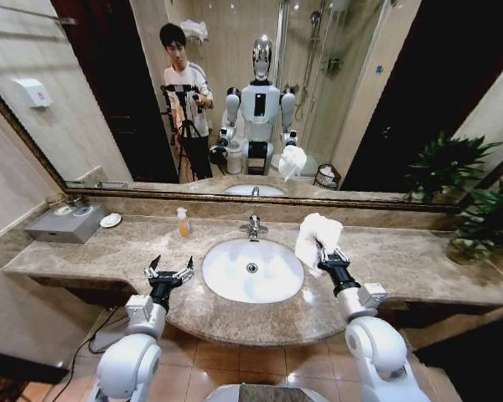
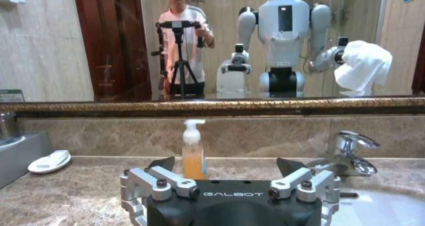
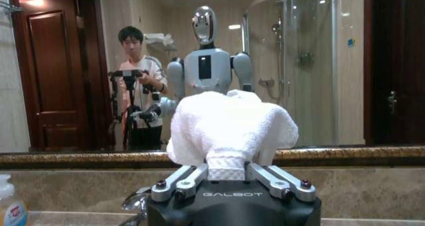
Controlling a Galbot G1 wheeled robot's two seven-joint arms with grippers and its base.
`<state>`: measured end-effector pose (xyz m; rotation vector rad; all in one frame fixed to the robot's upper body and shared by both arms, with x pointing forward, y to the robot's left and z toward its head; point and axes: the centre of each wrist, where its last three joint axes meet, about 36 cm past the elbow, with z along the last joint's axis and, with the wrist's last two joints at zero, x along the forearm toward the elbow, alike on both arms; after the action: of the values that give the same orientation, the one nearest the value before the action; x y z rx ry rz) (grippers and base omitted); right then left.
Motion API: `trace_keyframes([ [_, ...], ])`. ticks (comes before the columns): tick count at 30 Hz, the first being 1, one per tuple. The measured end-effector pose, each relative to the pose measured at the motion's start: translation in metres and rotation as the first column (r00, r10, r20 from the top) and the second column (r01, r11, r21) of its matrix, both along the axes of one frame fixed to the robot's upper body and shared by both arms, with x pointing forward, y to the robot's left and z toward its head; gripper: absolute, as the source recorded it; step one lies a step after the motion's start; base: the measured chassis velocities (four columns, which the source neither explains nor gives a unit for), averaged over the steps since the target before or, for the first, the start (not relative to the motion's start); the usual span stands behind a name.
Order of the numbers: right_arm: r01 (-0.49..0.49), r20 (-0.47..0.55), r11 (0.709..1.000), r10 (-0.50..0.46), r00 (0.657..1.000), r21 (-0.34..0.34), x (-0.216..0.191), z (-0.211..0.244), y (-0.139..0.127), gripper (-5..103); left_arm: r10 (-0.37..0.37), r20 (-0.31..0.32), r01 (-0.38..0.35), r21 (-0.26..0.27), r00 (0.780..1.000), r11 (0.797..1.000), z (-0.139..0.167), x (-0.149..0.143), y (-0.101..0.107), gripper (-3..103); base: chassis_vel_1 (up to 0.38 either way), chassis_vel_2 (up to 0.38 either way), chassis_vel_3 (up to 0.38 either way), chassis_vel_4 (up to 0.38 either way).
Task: Pick up the towel from the sink counter and wipe the mirror surface.
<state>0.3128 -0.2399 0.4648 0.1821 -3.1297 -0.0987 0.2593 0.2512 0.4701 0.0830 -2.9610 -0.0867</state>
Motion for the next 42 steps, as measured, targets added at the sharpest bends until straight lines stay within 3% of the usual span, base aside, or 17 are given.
trace_keyframes([
  [22, -0.019, 0.013, 1.000, 0.019, 1.000, 0.009, -0.002, 0.007, 0.004, 13, 0.000, 0.000, 0.000, 0.000, 1.000, 1.000, 0.000, 0.000, 0.000, 100, -0.049, 0.045, 0.049, -0.045],
  [28, 0.017, 0.036, 0.999, -0.018, 0.999, 0.035, -0.003, 0.014, 0.010, 13, 0.000, 0.000, 0.000, 0.000, 1.000, 1.000, 0.000, 0.000, 0.000, 100, -0.043, 0.033, 0.038, -0.035],
  [34, 0.001, 0.101, 0.999, -0.004, 0.995, 0.038, 0.013, 0.039, 0.003, 13, 0.000, 0.000, 0.000, 0.000, 1.000, 1.000, 0.000, 0.000, 0.000, 100, 0.000, 0.000, 0.000, 0.000],
  [42, -0.085, 0.240, 0.996, 0.075, 0.968, 0.033, 0.065, 0.116, -0.016, 13, 0.000, 0.000, 0.000, 0.000, 1.000, 1.000, 0.000, 0.000, 0.000, 100, 0.000, 0.000, 0.000, 0.000],
])
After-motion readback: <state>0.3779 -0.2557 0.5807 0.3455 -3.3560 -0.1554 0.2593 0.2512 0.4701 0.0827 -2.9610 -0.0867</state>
